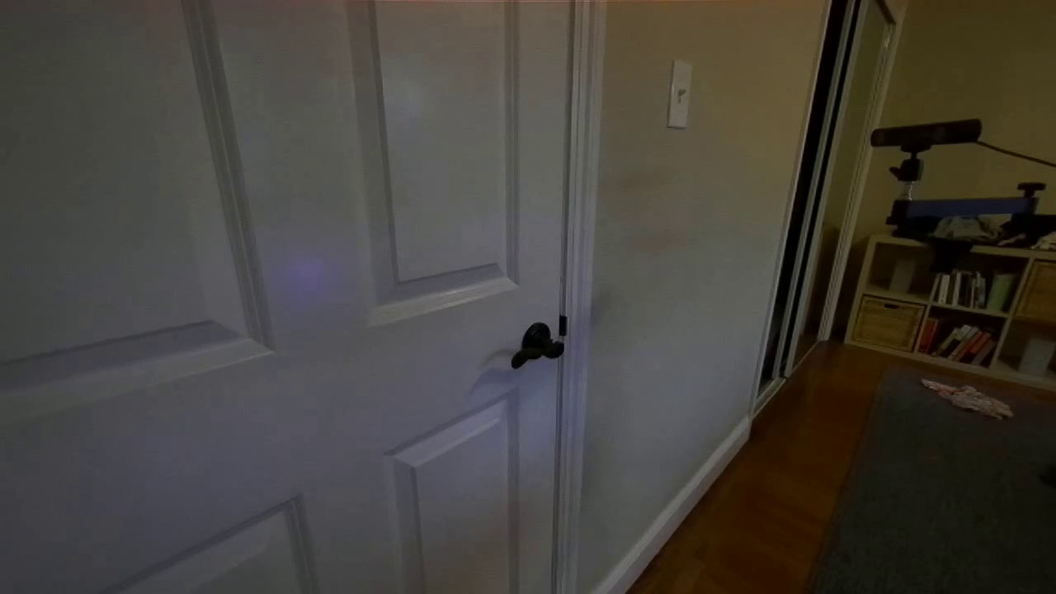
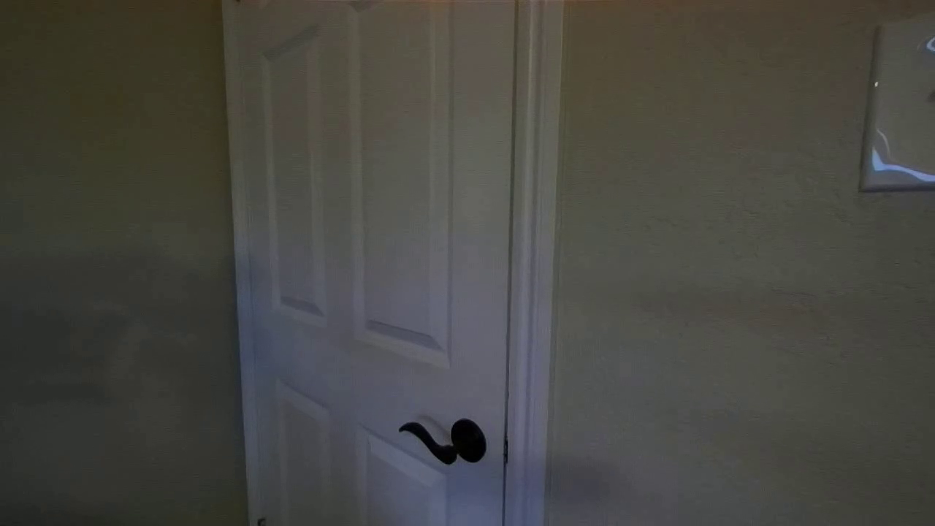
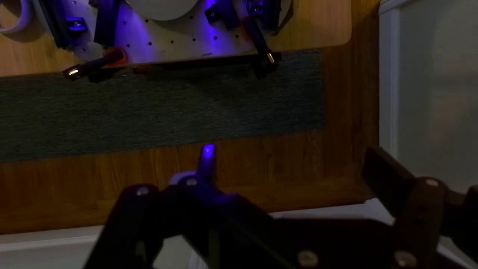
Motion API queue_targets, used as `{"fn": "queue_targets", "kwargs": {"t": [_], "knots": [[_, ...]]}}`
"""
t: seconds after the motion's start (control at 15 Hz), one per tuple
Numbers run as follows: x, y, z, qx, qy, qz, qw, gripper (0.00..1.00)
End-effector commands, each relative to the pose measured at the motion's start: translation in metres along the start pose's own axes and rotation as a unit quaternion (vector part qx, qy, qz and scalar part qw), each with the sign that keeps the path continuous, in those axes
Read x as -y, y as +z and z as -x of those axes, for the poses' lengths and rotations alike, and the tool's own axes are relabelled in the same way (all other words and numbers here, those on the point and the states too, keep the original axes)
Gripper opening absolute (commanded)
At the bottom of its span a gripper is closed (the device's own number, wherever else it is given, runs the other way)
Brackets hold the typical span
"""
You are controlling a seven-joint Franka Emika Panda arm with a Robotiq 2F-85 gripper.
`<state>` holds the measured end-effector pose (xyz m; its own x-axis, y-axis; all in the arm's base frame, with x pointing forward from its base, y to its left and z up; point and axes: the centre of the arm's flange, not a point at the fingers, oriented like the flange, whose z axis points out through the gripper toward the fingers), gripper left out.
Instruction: Open the door
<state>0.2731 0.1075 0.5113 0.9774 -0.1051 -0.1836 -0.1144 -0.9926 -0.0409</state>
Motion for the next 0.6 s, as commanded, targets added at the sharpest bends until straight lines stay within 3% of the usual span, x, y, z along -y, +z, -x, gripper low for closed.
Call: {"fn": "queue_targets", "kwargs": {"t": [0.0,0.53], "knots": [[0.005,0.005,-0.020,0.000,0.003,0.003,1.0000,1.00],[0.004,0.044,-0.119,-0.044,0.117,0.013,0.9920,1.00]]}}
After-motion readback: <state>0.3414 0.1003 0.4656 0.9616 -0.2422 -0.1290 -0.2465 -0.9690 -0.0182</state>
